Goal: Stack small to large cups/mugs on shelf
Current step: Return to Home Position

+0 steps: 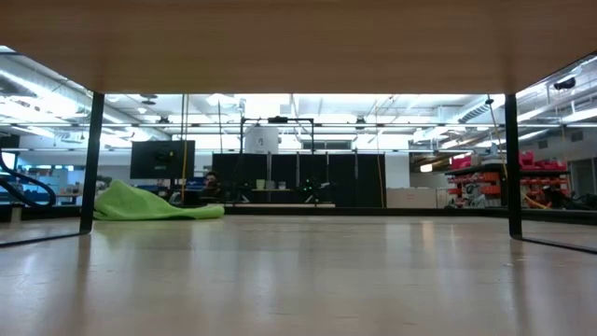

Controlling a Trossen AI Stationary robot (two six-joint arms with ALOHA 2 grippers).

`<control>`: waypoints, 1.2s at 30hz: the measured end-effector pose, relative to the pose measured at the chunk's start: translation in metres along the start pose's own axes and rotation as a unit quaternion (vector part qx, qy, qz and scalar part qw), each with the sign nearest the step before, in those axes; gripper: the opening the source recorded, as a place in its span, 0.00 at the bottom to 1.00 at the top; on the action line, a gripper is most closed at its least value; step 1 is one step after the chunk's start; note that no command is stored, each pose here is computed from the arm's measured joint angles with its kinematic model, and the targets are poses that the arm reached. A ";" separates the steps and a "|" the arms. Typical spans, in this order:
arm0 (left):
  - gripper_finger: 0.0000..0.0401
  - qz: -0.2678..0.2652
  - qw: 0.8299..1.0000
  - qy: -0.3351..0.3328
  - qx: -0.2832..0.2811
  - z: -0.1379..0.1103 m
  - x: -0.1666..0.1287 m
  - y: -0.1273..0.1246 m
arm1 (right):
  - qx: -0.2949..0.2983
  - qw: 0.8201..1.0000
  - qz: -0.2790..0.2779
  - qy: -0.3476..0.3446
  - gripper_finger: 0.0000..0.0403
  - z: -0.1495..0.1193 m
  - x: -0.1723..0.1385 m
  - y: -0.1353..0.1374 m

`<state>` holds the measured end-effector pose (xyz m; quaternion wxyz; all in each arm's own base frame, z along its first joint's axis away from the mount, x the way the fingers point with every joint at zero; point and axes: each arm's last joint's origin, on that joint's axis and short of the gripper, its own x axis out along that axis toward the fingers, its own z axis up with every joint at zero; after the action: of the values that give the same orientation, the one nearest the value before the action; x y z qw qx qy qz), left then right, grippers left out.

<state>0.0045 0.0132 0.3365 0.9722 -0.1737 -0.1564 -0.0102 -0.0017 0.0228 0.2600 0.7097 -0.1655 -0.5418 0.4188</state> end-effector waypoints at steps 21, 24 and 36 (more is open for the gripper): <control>0.23 -0.038 0.998 -0.040 0.014 -0.052 0.023 -0.005 | 0.058 0.996 -0.063 0.007 0.22 -0.007 0.000 -0.007; 0.23 -0.054 0.997 -0.053 0.012 -0.064 0.026 -0.005 | 0.069 0.994 -0.082 0.006 0.22 -0.009 -0.001 -0.009; 0.21 -0.096 0.993 -0.060 -0.005 -0.099 0.031 -0.004 | 0.105 0.980 -0.168 0.022 0.22 -0.020 -0.003 -0.017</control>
<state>0.0632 -0.0231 0.2594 0.9546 -0.1629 -0.2309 -0.0942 0.0230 0.0144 0.2624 0.7950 -0.0057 -0.4993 0.3445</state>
